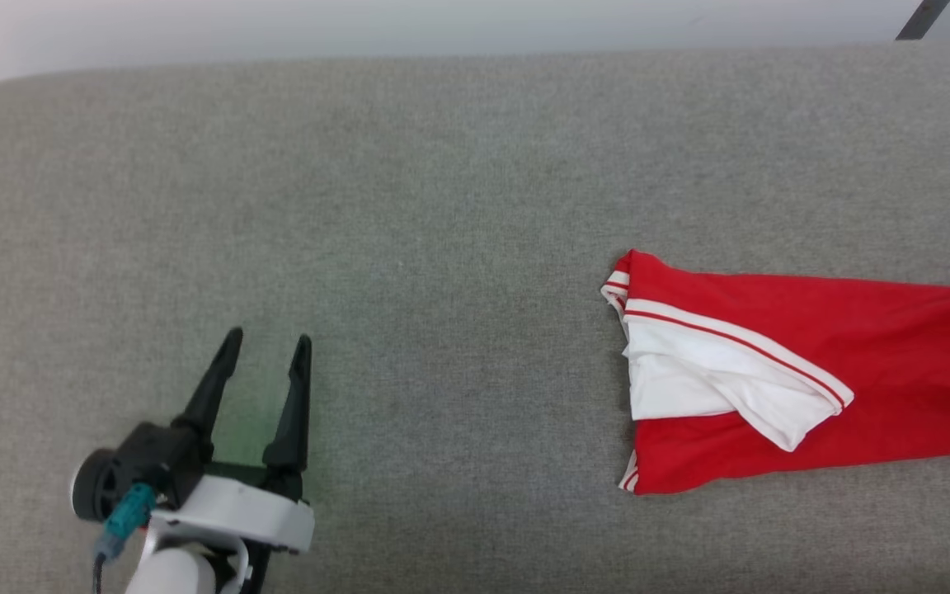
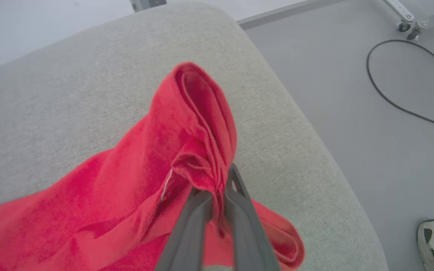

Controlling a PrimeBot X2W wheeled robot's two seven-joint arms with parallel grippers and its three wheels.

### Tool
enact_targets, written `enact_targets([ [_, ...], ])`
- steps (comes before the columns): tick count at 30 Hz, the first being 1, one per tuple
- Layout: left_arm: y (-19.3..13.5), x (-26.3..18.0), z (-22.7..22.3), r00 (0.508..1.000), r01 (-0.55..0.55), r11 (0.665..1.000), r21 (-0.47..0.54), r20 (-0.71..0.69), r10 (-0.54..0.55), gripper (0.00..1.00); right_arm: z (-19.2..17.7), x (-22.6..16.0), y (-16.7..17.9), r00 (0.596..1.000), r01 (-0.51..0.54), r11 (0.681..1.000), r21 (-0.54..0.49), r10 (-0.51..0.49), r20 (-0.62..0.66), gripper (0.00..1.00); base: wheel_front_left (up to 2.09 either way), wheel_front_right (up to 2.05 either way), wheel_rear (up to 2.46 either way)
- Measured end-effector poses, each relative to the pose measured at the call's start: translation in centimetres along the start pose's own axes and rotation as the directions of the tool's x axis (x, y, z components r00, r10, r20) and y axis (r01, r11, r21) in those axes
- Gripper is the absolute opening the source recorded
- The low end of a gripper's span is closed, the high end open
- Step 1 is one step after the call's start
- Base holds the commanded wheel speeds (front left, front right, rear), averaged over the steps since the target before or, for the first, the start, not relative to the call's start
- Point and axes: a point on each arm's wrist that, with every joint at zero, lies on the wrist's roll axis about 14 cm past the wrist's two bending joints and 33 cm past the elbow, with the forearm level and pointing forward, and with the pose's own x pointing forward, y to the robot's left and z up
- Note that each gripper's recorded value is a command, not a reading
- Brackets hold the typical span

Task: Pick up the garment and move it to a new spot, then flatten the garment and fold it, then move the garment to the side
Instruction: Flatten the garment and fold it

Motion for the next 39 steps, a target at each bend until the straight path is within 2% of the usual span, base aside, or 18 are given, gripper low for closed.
enact_targets([
  [4,0.0,-0.9,-0.1,1.000,-0.008,1.000,-0.005,-0.008,0.008,1.00,-0.8,-0.5,3.1,0.995,-0.097,0.995,-0.011,0.096,-0.027,0.00,0.00,0.00,0.00],
  [8,-0.2,-2.3,0.1,1.000,-0.010,1.000,-0.005,-0.012,0.010,1.00,-2.1,-2.2,8.7,0.962,-0.267,0.963,-0.033,0.264,-0.072,0.00,0.00,0.00,0.00],
  [11,-0.5,-3.3,0.1,1.000,-0.006,1.000,-0.004,-0.017,0.006,1.00,-3.2,-4.6,13.2,0.911,-0.405,0.912,-0.071,0.396,-0.112,0.00,0.00,0.00,0.00],
  [16,-1.3,-4.4,0.6,1.000,0.005,1.000,-0.014,-0.005,-0.005,1.00,-5.1,-8.8,20.1,0.800,-0.597,0.792,-0.129,0.577,-0.162,0.00,0.00,0.00,0.00],
  [19,-1.5,-5.0,0.7,1.000,0.000,1.000,-0.025,-0.002,0.000,1.00,-5.7,-10.3,23.4,0.746,-0.666,0.728,-0.164,0.644,-0.173,0.00,0.00,0.00,0.00],
  [25,-0.9,-6.3,0.9,0.999,-0.036,0.998,-0.046,0.004,0.036,1.00,-6.7,-11.3,28.2,0.677,-0.735,0.645,-0.208,0.712,-0.187,0.00,0.00,0.00,0.00],
  [30,-0.3,-7.1,0.8,0.998,-0.070,0.996,-0.055,-0.001,0.070,1.00,-8.0,-10.8,30.5,0.648,-0.762,0.619,-0.190,0.730,-0.220,0.00,0.00,0.00,0.00],
  [39,0.6,-6.7,0.4,0.994,-0.111,0.991,-0.077,-0.012,0.111,1.00,-11.1,-8.2,32.2,0.642,-0.763,0.628,-0.151,0.711,-0.287,0.00,0.00,0.00,0.00],
])
